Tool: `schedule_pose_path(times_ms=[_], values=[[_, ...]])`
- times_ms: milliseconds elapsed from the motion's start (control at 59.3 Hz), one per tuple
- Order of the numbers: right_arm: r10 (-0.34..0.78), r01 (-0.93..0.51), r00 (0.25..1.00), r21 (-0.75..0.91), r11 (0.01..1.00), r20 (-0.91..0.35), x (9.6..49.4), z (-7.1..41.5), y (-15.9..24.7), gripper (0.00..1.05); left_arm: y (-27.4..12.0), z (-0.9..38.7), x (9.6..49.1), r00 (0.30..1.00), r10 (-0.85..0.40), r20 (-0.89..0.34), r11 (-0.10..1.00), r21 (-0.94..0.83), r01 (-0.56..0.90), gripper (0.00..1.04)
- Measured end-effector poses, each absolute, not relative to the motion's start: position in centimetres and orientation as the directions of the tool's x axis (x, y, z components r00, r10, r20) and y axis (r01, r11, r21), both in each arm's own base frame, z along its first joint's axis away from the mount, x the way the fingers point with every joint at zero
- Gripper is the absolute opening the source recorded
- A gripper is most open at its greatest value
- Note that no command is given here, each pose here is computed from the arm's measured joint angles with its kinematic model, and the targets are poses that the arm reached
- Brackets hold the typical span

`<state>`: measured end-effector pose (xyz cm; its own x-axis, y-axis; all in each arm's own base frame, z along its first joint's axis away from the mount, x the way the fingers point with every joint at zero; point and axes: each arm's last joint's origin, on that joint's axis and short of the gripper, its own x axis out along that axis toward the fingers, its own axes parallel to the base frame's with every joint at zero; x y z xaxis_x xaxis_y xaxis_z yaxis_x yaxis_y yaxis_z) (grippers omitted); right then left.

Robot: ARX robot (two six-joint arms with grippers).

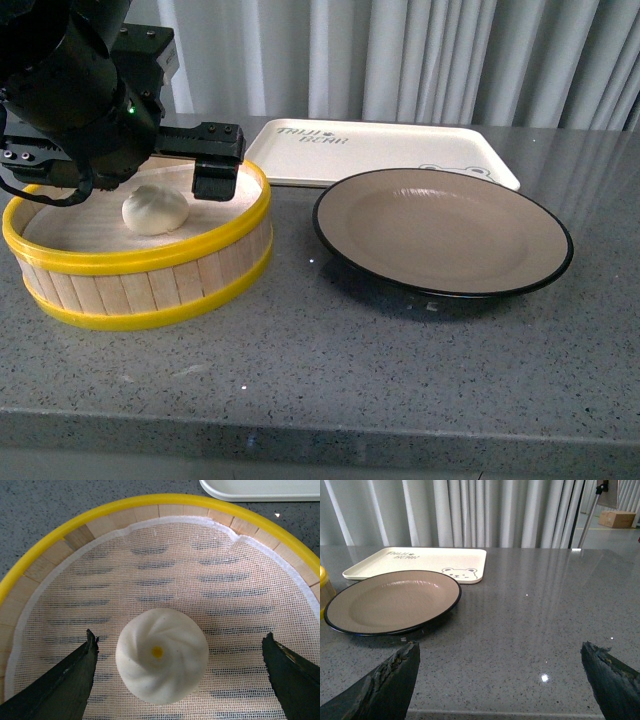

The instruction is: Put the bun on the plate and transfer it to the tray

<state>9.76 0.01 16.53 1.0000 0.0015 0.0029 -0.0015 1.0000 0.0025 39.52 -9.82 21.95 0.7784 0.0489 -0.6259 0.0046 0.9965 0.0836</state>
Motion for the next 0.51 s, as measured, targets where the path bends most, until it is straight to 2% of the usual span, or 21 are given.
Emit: schedule_pose_path(times_ms=[506], values=[[0.002,-0.002,1.0,0.002,1.0,0.003,9.76,16.53,0.01,0.96,-10.12,21.65,39.85,0.778,0.074,-0.624,0.995,0.1,-0.015,0.98]])
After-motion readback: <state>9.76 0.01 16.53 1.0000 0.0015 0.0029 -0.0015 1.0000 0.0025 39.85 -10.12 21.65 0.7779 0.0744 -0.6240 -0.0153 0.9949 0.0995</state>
